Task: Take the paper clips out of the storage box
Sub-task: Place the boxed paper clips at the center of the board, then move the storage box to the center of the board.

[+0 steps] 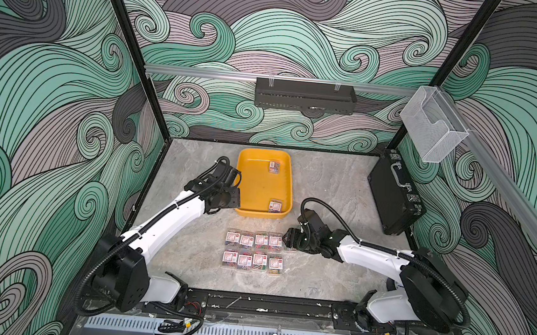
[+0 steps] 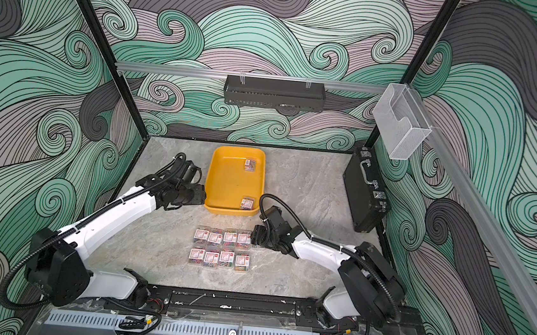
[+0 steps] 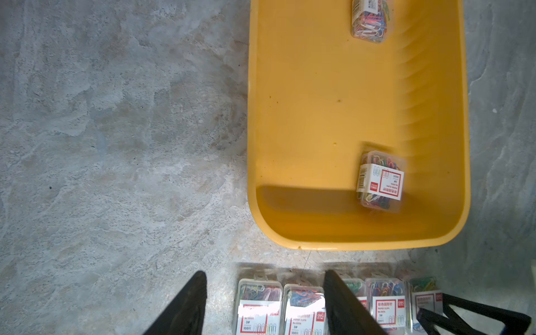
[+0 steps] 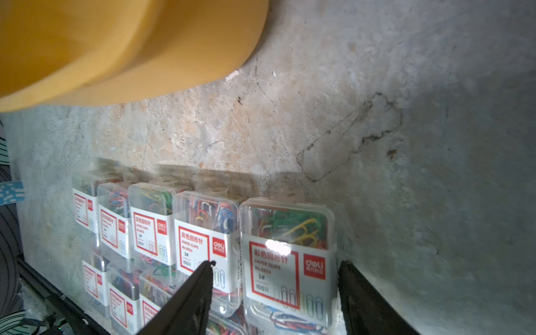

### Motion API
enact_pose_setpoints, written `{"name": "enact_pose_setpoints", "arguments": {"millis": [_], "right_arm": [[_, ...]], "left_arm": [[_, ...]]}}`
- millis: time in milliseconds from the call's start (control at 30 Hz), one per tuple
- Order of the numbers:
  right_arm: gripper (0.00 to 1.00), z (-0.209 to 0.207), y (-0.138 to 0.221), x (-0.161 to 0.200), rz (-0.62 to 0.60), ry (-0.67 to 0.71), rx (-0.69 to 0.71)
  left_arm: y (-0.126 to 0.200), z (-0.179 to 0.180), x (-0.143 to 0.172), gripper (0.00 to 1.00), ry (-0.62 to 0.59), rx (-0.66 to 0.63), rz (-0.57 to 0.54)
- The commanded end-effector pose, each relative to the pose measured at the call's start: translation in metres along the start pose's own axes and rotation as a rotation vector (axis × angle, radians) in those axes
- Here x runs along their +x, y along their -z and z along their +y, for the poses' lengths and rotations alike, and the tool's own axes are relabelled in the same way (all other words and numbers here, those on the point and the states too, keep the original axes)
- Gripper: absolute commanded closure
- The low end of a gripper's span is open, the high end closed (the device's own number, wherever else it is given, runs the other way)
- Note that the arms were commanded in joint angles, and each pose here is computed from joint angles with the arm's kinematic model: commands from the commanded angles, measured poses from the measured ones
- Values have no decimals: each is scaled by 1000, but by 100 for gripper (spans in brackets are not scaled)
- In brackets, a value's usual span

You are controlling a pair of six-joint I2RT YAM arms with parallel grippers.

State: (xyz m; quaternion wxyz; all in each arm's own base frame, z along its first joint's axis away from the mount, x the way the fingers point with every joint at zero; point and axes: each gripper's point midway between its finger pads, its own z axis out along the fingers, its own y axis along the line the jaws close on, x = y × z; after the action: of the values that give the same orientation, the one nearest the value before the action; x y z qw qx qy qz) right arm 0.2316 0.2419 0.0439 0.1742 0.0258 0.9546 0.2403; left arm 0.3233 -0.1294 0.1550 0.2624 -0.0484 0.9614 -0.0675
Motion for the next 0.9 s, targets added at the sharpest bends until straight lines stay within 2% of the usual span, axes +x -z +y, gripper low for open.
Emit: {"name": "enact_pose_setpoints", "arguments": {"millis": [0,167,400,633,867], "right_arm": [[31,-1,13,-7,-16,16,1],[29,-3,38,-42,-103,90,72],[30,35,57,-123,-215,245,108],[30,62,36,-182,-215,322,106],[31,71,-10,-222,-190,363,144]], "left_arm": [[-5,0,-12,38,-14,-34,2],[-28,7,-24,40,-5,-66,34],[-56,17,-27,50,0,-92,75],[-80,14,-31,59,-24,-88,93],[-97,9,-36,76,-41,-84,113]]}}
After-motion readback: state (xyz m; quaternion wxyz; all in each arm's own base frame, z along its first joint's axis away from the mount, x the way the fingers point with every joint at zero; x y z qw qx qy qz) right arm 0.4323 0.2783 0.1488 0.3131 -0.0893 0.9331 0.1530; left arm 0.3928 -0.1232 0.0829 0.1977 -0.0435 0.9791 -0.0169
